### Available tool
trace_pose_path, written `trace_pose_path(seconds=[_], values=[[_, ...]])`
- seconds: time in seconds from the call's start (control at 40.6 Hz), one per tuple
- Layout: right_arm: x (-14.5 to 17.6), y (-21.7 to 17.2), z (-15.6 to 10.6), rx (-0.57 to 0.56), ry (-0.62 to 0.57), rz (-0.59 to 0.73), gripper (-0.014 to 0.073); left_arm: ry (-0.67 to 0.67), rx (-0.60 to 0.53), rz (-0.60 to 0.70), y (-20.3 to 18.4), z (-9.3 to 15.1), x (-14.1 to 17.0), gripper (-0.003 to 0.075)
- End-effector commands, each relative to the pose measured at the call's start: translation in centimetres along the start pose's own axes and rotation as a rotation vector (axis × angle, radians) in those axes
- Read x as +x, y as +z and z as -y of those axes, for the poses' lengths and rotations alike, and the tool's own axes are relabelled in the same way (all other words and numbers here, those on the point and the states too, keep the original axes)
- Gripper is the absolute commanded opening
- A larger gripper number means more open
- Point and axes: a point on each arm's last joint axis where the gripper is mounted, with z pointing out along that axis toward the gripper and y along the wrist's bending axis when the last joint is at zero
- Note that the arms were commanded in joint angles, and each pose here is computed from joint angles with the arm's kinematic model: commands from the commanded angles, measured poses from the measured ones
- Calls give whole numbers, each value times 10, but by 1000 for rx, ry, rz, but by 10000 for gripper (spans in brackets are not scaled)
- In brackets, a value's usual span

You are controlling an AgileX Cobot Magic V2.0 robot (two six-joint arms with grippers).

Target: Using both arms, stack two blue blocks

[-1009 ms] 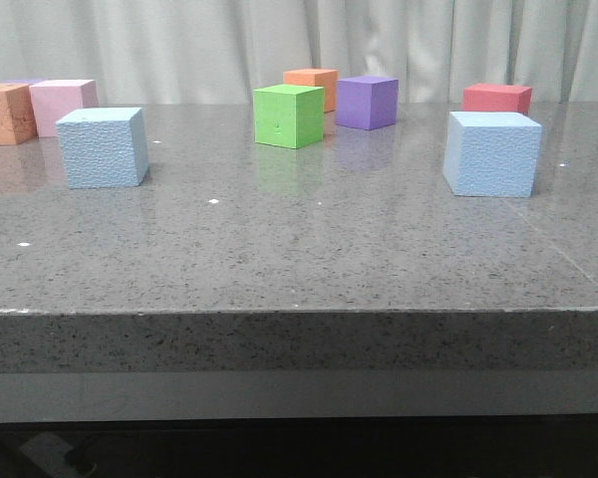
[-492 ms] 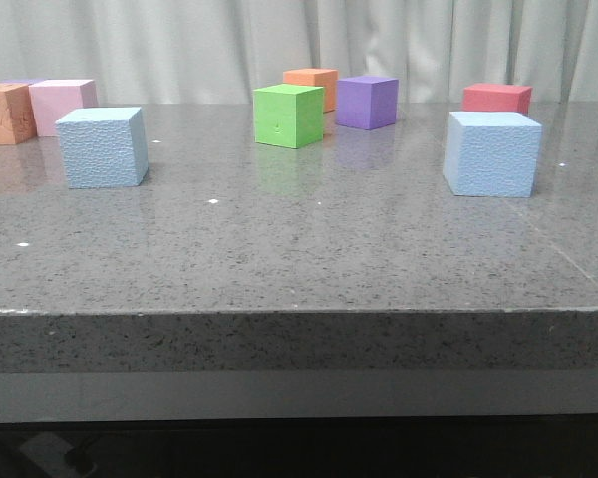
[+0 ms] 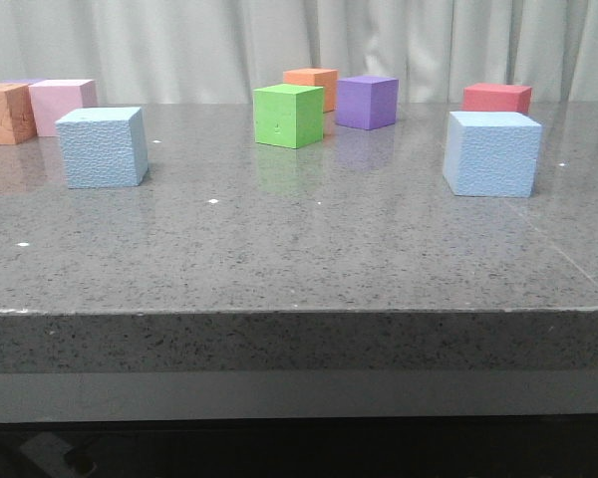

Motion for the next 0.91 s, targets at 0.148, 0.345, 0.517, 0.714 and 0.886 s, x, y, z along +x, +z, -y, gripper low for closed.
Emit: trace_pose_path(seconds=[0.148, 0.345, 0.517, 0.714, 0.886], values=[[-16, -2, 0, 1, 1, 91, 83, 9, -2, 84, 1, 0, -14, 136], [-15, -2, 0, 1, 1, 81, 515, 75, -50, 83, 1, -4, -14, 491], [-15, -2, 0, 1, 1, 81, 551, 75, -50, 83, 1, -4, -14, 489], [-15, -2, -1, -7, 11, 85, 551, 75, -50, 83, 1, -4, -14, 489], [-16, 2, -6, -64, 81, 74, 551, 75, -50, 83, 1, -4, -14, 489]])
